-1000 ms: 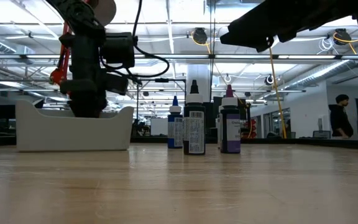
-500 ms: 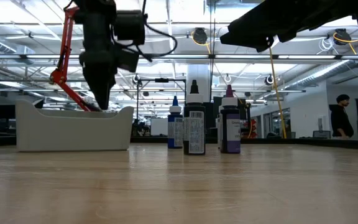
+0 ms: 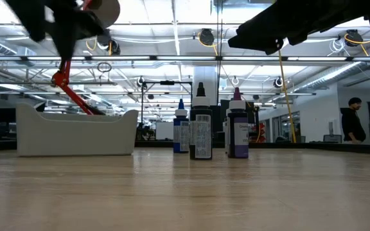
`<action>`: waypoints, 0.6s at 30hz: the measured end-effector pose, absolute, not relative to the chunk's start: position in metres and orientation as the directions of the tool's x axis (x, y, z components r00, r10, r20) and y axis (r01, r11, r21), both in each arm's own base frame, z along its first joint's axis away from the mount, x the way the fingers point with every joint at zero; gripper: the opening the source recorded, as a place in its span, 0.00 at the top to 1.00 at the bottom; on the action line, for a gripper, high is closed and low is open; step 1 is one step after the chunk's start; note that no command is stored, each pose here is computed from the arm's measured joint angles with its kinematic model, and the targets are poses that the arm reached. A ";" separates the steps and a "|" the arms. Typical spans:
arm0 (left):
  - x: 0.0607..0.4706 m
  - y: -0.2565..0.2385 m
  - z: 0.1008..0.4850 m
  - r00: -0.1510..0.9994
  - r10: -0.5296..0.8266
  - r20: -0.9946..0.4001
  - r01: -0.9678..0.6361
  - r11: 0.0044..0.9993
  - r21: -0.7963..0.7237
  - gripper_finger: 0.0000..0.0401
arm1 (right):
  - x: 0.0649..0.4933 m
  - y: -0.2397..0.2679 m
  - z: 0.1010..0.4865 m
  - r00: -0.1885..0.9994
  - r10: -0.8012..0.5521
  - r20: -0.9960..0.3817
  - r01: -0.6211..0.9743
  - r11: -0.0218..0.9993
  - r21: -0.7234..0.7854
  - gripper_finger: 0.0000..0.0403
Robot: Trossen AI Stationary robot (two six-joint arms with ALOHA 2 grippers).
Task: Pick & Place food coloring
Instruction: Put the top small black coloring bottle into the gray container
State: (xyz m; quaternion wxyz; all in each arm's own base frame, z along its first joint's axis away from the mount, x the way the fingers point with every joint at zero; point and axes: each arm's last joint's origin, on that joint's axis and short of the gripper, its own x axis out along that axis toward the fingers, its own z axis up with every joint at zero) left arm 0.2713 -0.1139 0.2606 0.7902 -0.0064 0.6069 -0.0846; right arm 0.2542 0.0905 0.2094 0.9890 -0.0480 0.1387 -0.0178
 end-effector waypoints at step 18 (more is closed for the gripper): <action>0.183 -0.189 0.221 0.130 0.112 -0.985 -0.784 0.620 -0.033 0.50 | 0.253 0.095 0.209 0.962 -0.029 -0.273 0.014 0.998 -0.056 0.51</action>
